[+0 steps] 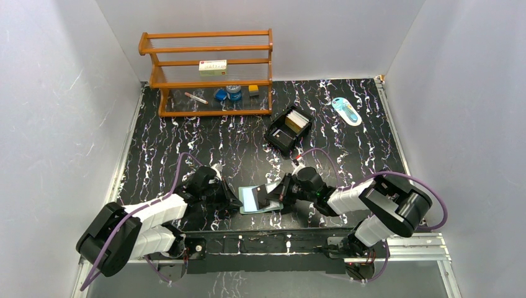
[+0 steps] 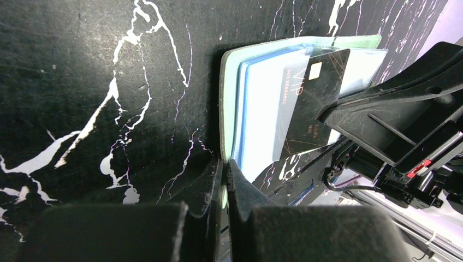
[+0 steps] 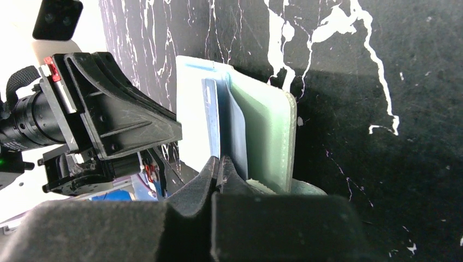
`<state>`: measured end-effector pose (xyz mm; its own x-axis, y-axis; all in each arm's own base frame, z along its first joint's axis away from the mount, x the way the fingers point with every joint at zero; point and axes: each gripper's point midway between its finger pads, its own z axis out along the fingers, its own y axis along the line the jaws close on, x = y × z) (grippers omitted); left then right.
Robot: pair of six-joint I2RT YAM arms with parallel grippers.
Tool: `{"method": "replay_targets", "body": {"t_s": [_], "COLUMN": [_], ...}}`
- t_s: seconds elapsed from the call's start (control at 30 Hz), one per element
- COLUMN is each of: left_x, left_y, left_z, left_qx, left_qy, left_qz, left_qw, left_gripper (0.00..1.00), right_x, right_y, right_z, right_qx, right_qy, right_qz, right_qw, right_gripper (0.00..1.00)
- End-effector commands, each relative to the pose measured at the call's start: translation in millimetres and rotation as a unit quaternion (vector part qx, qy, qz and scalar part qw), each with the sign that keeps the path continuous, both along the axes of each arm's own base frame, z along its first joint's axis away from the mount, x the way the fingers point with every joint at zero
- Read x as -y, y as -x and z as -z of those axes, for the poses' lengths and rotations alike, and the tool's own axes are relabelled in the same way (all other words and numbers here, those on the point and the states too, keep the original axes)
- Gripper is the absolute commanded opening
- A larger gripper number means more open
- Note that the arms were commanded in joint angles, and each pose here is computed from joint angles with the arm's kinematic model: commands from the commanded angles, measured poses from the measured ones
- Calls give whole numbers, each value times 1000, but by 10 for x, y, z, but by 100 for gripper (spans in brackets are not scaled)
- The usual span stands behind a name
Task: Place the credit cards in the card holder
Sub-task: Insert the credit card into the card holder.
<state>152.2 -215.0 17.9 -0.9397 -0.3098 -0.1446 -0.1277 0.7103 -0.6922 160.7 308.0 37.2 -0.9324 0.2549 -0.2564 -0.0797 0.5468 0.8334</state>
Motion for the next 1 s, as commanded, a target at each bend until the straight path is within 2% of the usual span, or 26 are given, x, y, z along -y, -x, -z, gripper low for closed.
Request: {"method": "replay_targets", "body": {"t_s": [0.0,0.13,0.23,0.3,0.43,0.57,0.77,0.83,0.97], "left_x": [39,49,49,53,60,72,67,75,91], "left_y": [15,23,30,33,29,14,19,11,-6], "left_z": [-18,-18,-20,-23,-58,-78,-91,-108,-137], "left_qx": [-4,-9,-9,-9,-6,-4,-1,2,5], "left_qy": [9,11,13,15,14,15,18,19,21], "left_qz": [7,6,1,1,8,6,5,7,9], "left_qw": [1000,1000,1000,1000,1000,1000,1000,1000,1000], "left_gripper": [0,0,0,0,0,0,0,0,0], "right_x": [-32,-39,-157,-215,-25,-203,-311,-367,-465], "right_y": [-135,-140,-41,-58,-212,-179,-145,-129,-74], "right_z": [-49,-48,1,-27,-60,-92,-15,-39,-67], "right_qx": [12,11,8,16,47,47,45,47,47], "right_qy": [-5,-10,-1,15,124,103,129,125,113], "right_qz": [35,44,16,5,16,-14,-29,-37,-46], "right_qw": [999,999,1000,1000,991,993,990,990,991], "right_gripper": [0,0,1,16,41,50,56,55,47]}}
